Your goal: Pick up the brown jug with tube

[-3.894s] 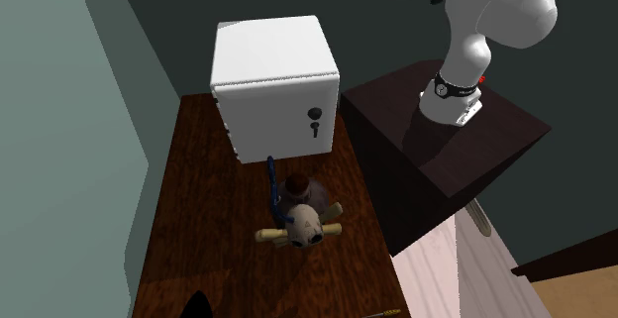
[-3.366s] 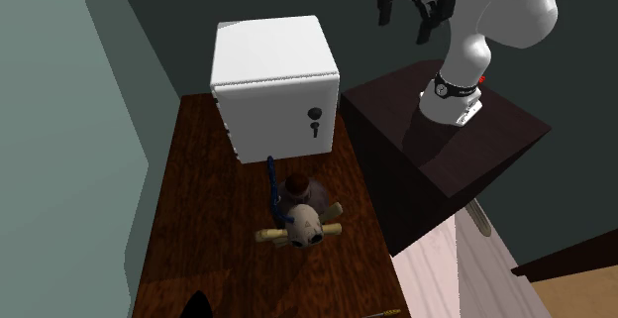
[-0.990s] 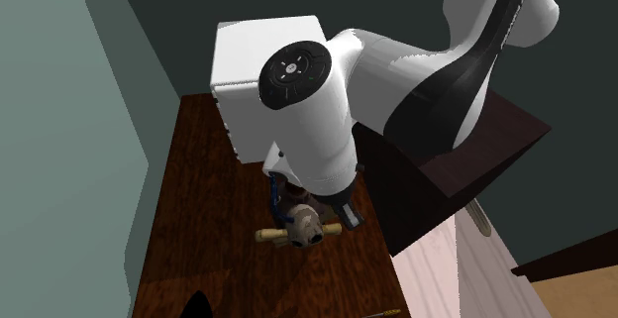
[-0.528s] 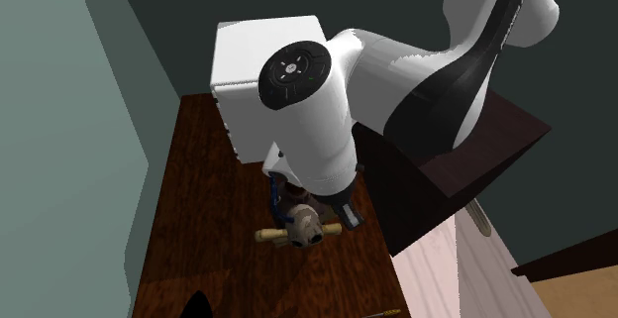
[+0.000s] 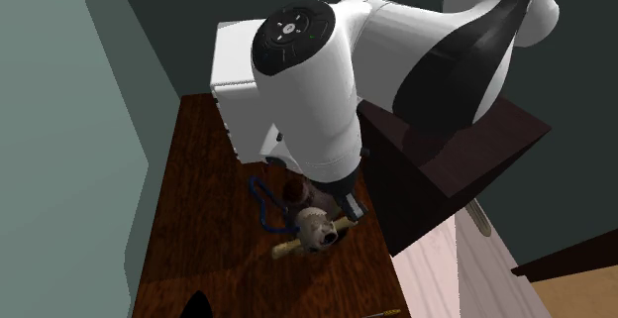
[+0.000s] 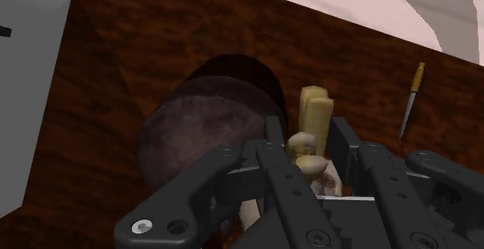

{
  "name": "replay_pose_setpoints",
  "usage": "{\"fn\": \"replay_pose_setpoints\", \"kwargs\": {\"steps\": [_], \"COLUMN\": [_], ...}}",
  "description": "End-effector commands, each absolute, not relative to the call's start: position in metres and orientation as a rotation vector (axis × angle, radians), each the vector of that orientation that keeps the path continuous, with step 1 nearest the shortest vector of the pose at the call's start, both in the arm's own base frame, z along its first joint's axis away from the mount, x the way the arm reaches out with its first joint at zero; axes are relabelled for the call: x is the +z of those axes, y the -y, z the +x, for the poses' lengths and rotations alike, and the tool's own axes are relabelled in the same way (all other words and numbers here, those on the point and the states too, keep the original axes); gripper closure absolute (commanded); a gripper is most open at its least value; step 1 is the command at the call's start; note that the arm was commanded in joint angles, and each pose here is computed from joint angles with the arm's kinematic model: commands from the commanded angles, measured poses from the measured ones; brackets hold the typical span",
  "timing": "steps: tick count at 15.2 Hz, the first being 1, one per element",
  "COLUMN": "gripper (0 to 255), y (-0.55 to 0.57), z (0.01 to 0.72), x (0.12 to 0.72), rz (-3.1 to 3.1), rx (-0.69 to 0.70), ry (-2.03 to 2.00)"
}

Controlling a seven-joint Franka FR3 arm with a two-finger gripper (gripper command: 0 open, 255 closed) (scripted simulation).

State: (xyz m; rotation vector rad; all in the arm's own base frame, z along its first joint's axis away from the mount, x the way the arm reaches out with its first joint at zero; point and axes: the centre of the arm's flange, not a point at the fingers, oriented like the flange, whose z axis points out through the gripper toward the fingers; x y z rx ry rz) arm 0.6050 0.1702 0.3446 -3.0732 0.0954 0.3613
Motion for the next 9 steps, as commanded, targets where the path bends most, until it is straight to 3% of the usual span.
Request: {"fn": "replay_pose_setpoints", "kwargs": {"steps": [1,9], "gripper": [255,255], "y": [-0.169,-0.169], "z": [0.606,0.606], "x": [0.357,0.389], "rz": [-3.073,-3.073], "rx": [0.358,0.358], "ry": [-0.095,-0.095]}}
